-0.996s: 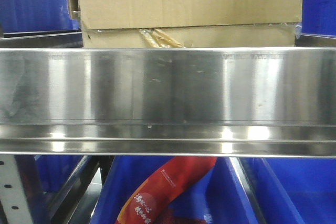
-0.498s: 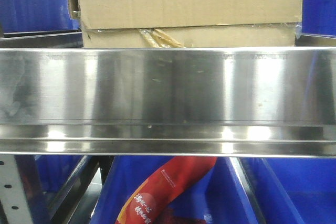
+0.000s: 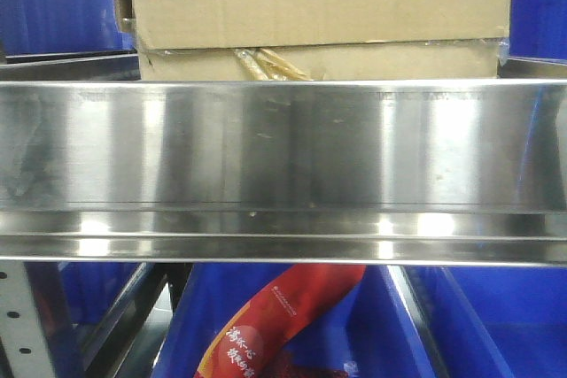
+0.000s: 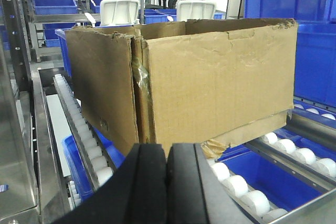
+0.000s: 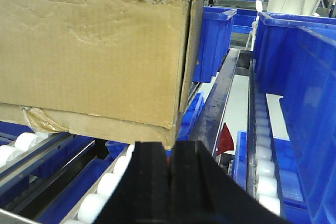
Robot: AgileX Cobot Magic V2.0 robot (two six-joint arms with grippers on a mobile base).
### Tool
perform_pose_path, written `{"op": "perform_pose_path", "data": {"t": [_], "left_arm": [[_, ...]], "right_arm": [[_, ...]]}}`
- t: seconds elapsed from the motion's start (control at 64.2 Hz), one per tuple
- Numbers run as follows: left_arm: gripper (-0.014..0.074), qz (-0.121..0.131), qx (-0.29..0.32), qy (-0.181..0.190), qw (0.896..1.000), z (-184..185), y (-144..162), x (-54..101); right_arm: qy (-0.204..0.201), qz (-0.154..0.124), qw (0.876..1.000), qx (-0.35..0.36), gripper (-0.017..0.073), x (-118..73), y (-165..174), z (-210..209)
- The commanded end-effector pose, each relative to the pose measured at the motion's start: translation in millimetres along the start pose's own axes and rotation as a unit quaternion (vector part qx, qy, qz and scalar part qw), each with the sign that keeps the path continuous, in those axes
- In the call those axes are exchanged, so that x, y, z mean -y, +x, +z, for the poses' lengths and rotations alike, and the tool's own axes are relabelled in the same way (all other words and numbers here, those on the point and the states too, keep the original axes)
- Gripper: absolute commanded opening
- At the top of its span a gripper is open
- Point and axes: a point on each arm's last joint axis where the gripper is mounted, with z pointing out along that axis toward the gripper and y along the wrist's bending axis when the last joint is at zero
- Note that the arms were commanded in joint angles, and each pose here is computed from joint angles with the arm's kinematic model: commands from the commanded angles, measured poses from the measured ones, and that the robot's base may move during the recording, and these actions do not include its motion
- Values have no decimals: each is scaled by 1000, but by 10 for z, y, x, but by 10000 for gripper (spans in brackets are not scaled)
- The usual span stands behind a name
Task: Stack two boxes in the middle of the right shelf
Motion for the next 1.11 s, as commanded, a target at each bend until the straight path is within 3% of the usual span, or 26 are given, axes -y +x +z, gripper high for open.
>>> {"op": "perform_pose_path", "data": {"t": [0.0, 0.218, 0.327, 0.358, 0.436, 0.545, 0.825, 0.981, 1.027, 1.089], "left_arm": [[-111, 3, 13, 0, 1000, -16, -19, -1], [-111, 3, 13, 0, 1000, -16, -19, -1], [-111, -32, 7, -3, 999, -70, -5, -11], [-111, -24, 4, -9, 1000, -93, 7, -19], [-111, 21, 9, -29, 999, -153, 69, -49], [-111, 37, 28, -74, 996, -243, 227, -104], [-111, 37, 23, -164, 986, -403, 940, -178], [-111, 37, 24, -186, 982, -375, 1277, -212], [-111, 41, 66, -188, 979, -379, 1222, -213], [-111, 33, 35, -187, 981, -373, 1282, -215]], "right_arm": [[3, -4, 1000, 15, -162, 5, -22, -9], [3, -4, 1000, 15, -162, 5, -22, -9], [3, -4, 1000, 15, -162, 5, -22, -9], [3, -4, 1000, 15, -162, 5, -22, -9], [3, -4, 1000, 15, -162, 5, -22, -9], [3, -4, 1000, 15, -162, 5, -22, -9], [3, -4, 1000, 15, -162, 5, -22, -9], [3, -4, 1000, 15, -162, 5, -22, -9], [3, -4, 1000, 15, -162, 5, -22, -9], [3, -4, 1000, 15, -162, 5, -22, -9]]}}
